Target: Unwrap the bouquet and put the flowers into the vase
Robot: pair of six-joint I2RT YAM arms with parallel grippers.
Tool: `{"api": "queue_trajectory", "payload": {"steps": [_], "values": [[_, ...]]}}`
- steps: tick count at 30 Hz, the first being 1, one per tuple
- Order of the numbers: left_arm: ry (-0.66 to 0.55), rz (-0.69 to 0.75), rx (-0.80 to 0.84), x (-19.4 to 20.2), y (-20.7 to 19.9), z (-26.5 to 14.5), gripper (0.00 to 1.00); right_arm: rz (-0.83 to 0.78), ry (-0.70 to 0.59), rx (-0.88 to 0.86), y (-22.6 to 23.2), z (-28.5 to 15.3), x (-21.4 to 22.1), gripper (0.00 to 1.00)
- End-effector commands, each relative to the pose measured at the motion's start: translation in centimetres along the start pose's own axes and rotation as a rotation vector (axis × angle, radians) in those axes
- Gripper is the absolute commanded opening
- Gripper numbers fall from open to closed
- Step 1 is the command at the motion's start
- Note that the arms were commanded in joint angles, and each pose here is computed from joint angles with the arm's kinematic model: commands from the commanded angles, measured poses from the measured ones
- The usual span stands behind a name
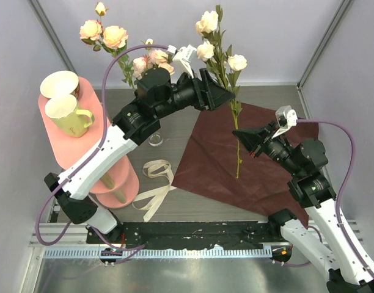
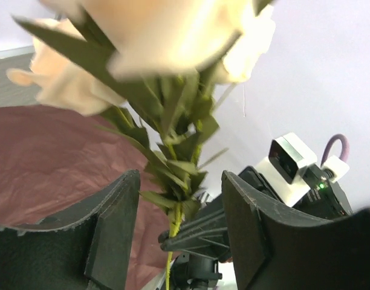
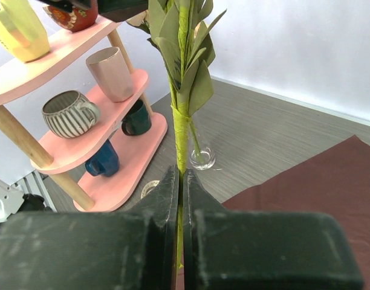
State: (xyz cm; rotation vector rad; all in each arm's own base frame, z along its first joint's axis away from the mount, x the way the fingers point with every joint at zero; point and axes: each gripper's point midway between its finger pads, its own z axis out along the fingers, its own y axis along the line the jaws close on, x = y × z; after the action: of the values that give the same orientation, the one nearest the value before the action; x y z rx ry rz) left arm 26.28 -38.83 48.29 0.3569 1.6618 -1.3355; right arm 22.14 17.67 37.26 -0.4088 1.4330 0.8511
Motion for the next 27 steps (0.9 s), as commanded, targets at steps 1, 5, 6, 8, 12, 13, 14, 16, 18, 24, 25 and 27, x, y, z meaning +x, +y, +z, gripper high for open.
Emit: {"api": "queue_trajectory", "payload": {"steps": [1,5,6,8,12,13,14,16,18,24,25,27], "values": [[-0.067,-0.008,-0.007,-2.2,-0.7,0.1,0.58,-0.042,-0.026,-0.04,0.9,-0.4,-0.7,0.01],[-0.084,-0.011,-0.007,-2.6,-0.7,0.4,0.48,-0.048,-0.025,-0.054,1.2,-0.6,-0.6,0.01],[-0.083,-0.012,-0.006,-2.6,-0.7,0.5,0.41,-0.048,-0.024,-0.052,1.1,-0.6,-0.6,0.01],[-0.089,-0.01,-0.001,-2.8,-0.9,0.4,0.32,-0.052,-0.027,-0.061,1.3,-0.7,-0.7,0.01],[-0.11,0.017,0.012,-3.4,-1.3,0.0,0.08,-0.043,-0.017,-0.052,1.1,-0.6,-0.4,0.17],[-0.121,0.042,0.017,-3.8,-1.6,-0.5,0.04,-0.04,-0.019,-0.046,1.1,-0.6,-0.6,0.28],[-0.122,0.056,0.015,-3.9,-1.7,-0.7,0.01,-0.035,-0.021,-0.034,0.9,-0.6,-0.6,0.4],[-0.133,0.096,0.005,-4.4,-1.8,-1.5,0.0,-0.024,-0.04,0.037,-0.2,-0.7,-1.1,0.6],[-0.147,0.178,-0.043,-5.0,-1.5,-3.0,0.0,-0.021,-0.065,0.098,-1.1,-1.1,-1.7,0.66],[-0.2,0.415,-0.35,-7.2,2.6,-9.5,0.0,-0.016,-0.109,0.117,-1.0,-1.5,-2.8,0.68],[-0.251,0.431,-0.462,-8.4,4.0,-11.1,0.0,-0.014,-0.111,0.122,-1.2,-1.4,-2.8,0.68],[-0.314,0.478,-0.585,-9.8,5.4,-13.9,0.0,-0.004,-0.101,0.124,-1.4,-1.0,-2.4,0.68]]}}
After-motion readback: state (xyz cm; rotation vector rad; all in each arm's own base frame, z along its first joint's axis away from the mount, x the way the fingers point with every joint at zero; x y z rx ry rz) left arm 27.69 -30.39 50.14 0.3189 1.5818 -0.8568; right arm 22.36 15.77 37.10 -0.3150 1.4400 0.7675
